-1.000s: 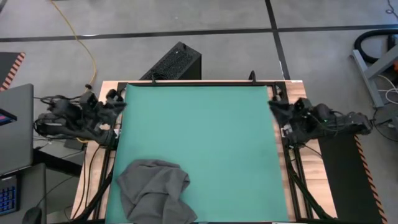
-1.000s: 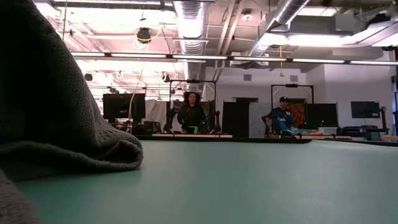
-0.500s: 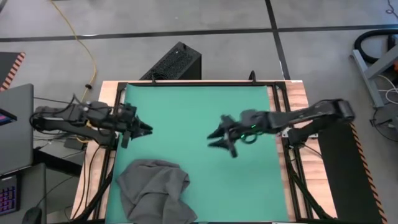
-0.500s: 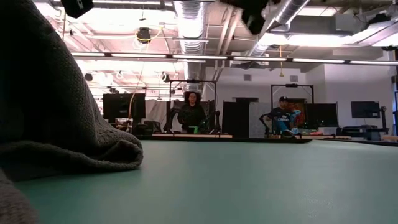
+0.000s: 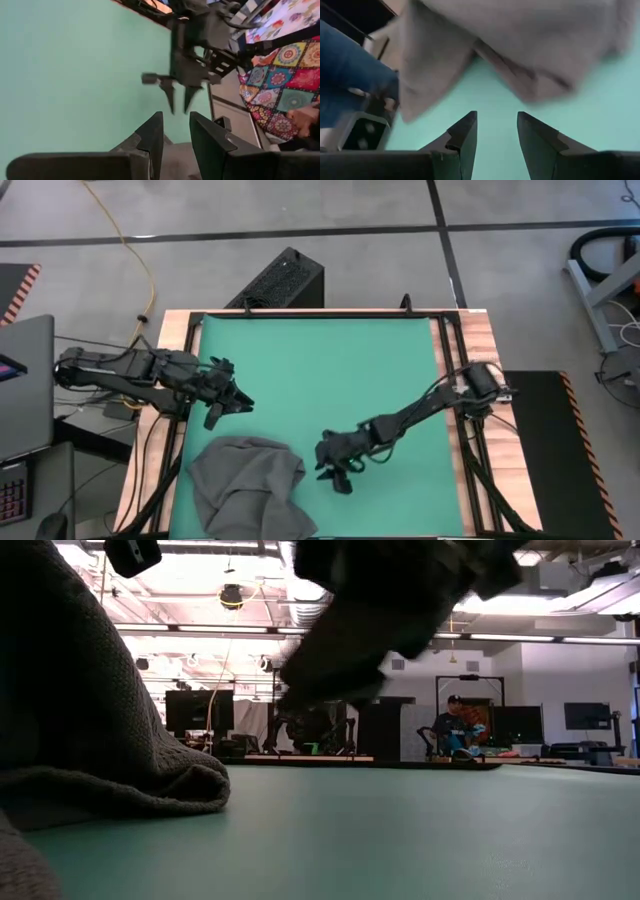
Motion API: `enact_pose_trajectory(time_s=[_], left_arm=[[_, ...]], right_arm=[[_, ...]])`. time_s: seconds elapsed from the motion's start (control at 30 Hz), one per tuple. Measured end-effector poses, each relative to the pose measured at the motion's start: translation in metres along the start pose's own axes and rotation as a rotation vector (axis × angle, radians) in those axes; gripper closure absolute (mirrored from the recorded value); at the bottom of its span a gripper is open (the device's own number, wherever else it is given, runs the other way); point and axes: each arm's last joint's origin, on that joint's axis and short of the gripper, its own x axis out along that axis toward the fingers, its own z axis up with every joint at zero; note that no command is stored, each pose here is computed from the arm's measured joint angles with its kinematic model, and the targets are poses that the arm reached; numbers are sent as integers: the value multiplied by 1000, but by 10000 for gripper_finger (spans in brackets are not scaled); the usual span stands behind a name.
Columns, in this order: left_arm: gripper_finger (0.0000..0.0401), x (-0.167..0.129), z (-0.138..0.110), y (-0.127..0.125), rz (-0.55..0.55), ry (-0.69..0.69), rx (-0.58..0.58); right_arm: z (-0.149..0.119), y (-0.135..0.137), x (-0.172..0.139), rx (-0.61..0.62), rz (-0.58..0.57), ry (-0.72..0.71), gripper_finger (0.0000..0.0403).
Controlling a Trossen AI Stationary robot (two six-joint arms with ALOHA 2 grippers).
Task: Roll towel
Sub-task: Fold the gray towel
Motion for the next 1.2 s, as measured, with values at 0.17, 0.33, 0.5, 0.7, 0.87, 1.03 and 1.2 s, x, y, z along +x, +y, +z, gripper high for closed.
enact_pose_trajectory(time_s=[0.17,0.33,0.5,0.7,0.87,1.03,1.2], left_arm=[[316,3,0,0,13,5,50],[316,3,0,0,13,7,86],[316,3,-2,1,5,27,107],[316,3,-4,3,33,54,118],[316,3,-4,3,43,51,136],[316,3,-4,3,52,45,137],[316,3,-4,3,53,46,137]], right_arm=[[14,-4,7,-65,-4,-37,242],[17,-8,5,158,50,-29,247],[25,-19,8,92,51,-119,249],[12,-21,4,111,-218,33,266],[16,1,5,-96,-330,88,284],[27,14,4,-117,-398,18,283],[28,13,3,44,-398,-15,251]])
